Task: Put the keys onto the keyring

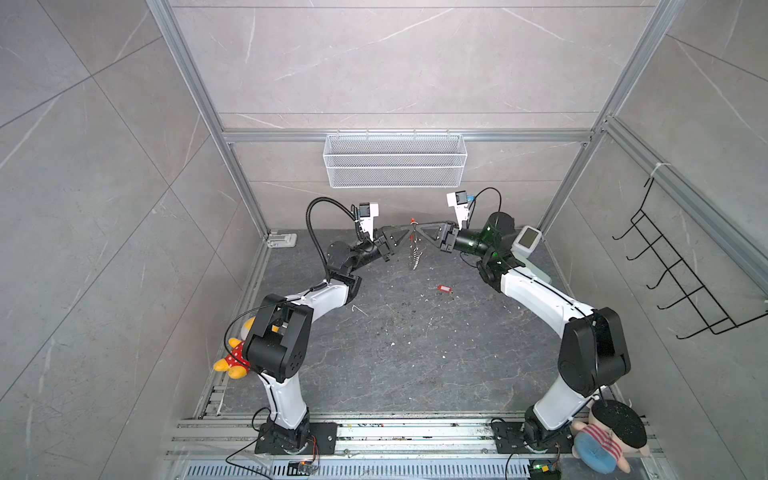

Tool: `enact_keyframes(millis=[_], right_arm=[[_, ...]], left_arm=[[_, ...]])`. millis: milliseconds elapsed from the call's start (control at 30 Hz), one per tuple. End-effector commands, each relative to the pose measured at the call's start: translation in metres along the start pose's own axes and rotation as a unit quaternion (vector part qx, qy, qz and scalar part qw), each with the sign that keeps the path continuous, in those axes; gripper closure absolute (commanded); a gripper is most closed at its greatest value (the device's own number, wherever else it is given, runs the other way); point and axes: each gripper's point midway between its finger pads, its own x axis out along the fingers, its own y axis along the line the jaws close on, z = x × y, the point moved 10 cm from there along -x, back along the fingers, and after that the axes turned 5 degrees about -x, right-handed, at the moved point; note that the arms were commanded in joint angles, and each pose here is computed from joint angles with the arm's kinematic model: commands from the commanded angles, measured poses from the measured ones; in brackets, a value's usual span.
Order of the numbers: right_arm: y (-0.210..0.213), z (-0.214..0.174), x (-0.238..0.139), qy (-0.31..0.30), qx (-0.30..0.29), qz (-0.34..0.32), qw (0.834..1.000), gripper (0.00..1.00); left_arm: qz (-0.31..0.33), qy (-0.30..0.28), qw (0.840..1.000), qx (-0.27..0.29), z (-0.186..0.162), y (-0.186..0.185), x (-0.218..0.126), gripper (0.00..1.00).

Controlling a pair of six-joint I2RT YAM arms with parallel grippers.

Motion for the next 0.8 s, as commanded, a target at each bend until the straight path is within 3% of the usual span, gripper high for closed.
enact_keyframes(millis=[0,167,233,400,467,600,667,767], right_arm=[[0.012,0.01,0.009,-0.004,-0.02,0.033,0.999,1.0],[0.014,0.01,0.005,0.024,-0.045,-0.011,0.999,1.0],[0.014,0.005,-0.001,0.06,-0.069,-0.064,0.994,1.0],[0.015,-0.01,-0.018,0.122,-0.161,-0.152,0.968,1.0],[0.017,-0.014,-0.022,0.132,-0.185,-0.16,0.961,1.0],[0.024,-0.023,-0.021,0.149,-0.228,-0.144,0.951,1.0],[0.026,-0.025,-0.018,0.158,-0.236,-0.134,0.949,1.0],[0.029,-0.027,-0.011,0.165,-0.238,-0.114,0.95,1.0]], left_arm=[[-0.044,-0.024,0.998,0.049,0.02,-0.026,0.008,1.0],[-0.052,0.001,0.996,0.078,0.013,-0.025,0.005,1.0],[-0.058,0.027,0.991,0.12,0.012,-0.025,-0.004,0.81],[0.006,0.093,0.98,0.176,0.022,-0.013,-0.038,0.76],[0.028,0.153,0.97,0.189,0.021,-0.01,-0.042,0.77],[0.027,0.292,0.925,0.241,0.009,-0.016,-0.038,0.78],[0.017,0.319,0.912,0.257,0.007,-0.022,-0.034,0.78],[-0.012,0.328,0.906,0.266,0.002,-0.024,-0.028,0.78]])
